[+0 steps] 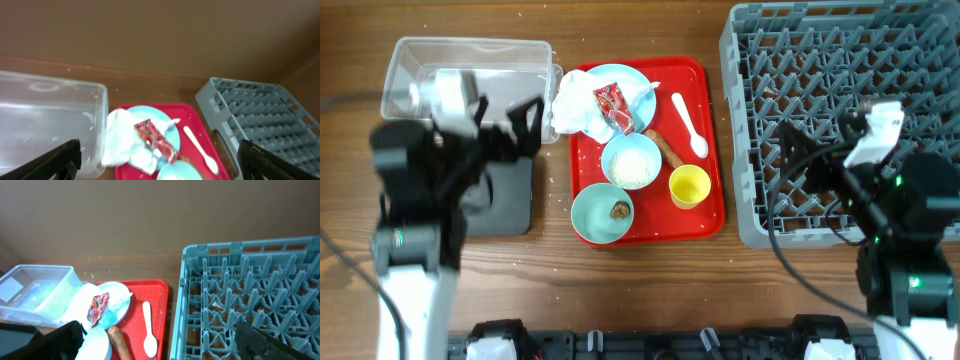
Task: Sort waste into correct bins and load items into the dishwasher rack
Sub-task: 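Grasp the tissue and red wrapper on the plate with the left gripper, then move the tissue and wrapper into the clear bin and release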
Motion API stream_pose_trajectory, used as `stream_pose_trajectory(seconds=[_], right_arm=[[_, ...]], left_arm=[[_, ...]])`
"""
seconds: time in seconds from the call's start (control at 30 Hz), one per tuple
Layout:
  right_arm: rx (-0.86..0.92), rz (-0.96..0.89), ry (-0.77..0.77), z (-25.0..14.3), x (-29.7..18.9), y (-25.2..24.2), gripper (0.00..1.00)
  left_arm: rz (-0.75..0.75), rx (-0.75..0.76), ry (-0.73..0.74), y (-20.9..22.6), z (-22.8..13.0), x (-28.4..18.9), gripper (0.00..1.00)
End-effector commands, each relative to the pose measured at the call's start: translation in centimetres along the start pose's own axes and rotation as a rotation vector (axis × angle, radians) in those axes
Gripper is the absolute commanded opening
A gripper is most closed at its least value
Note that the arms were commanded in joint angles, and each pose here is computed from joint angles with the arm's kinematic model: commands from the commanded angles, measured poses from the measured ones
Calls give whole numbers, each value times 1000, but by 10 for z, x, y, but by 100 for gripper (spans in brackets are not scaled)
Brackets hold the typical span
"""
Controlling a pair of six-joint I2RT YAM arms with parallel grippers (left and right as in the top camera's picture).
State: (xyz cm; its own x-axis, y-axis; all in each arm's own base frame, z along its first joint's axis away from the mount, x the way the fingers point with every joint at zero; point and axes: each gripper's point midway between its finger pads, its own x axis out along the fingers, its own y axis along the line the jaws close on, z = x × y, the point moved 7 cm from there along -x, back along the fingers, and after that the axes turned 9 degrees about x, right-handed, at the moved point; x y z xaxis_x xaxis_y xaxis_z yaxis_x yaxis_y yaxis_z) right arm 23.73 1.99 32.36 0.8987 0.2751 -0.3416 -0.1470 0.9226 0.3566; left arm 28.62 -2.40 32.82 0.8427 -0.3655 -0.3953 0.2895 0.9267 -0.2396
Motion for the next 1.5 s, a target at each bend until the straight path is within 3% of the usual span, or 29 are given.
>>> stream_pose_trajectory(seconds=[0.0, 0.07, 0.13, 0.2, 0.33, 0.37, 0.4, 0.47, 0.87, 0.9, 1.0, 1.03, 1.17, 1.23, 1.33, 1.47], right_arm=[[11, 54, 87, -3, 13, 3, 100], [41, 58, 118, -6, 23, 0, 100], [134, 47, 152, -11, 29, -3, 100], [226, 25, 198, -19, 33, -7, 100], [250, 3, 259, -29, 39, -12, 100], [253, 0, 267, -31, 41, -13, 100], [258, -5, 279, -33, 43, -14, 100], [263, -9, 292, -35, 46, -16, 100], [288, -31, 352, -45, 61, -24, 100], [288, -31, 352, -45, 61, -24, 100], [288, -31, 352, -45, 61, -24, 100], [288, -31, 352, -45, 61, -24, 100], [288, -31, 352, -45, 61, -24, 100], [288, -31, 352, -45, 61, -24, 100], [288, -31, 352, -45, 61, -24, 100], [288, -31, 352, -45, 61, -24, 100]], left_arm=[[-9, 93, 182, -10, 43, 57, 100], [55, 141, 334, -22, 53, 110, 100], [13, 163, 421, -38, 40, 155, 100], [-25, 181, 505, -51, 8, 195, 100], [-35, 203, 675, -61, -60, 250, 100], [-7, 183, 693, -59, -67, 255, 100], [163, 14, 706, -45, -79, 263, 100], [308, -155, 696, -32, -90, 270, 100], [357, -196, 807, -25, -160, 310, 100], [356, -192, 813, -27, -163, 311, 92], [342, -173, 817, -35, -165, 311, 15], [340, -170, 819, -37, -165, 311, 4], [338, -169, 815, -38, -164, 311, 4], [321, -184, 788, -39, -146, 307, 4], [282, -210, 678, -44, -84, 286, 4], [267, -194, 502, -38, 8, 224, 4]])
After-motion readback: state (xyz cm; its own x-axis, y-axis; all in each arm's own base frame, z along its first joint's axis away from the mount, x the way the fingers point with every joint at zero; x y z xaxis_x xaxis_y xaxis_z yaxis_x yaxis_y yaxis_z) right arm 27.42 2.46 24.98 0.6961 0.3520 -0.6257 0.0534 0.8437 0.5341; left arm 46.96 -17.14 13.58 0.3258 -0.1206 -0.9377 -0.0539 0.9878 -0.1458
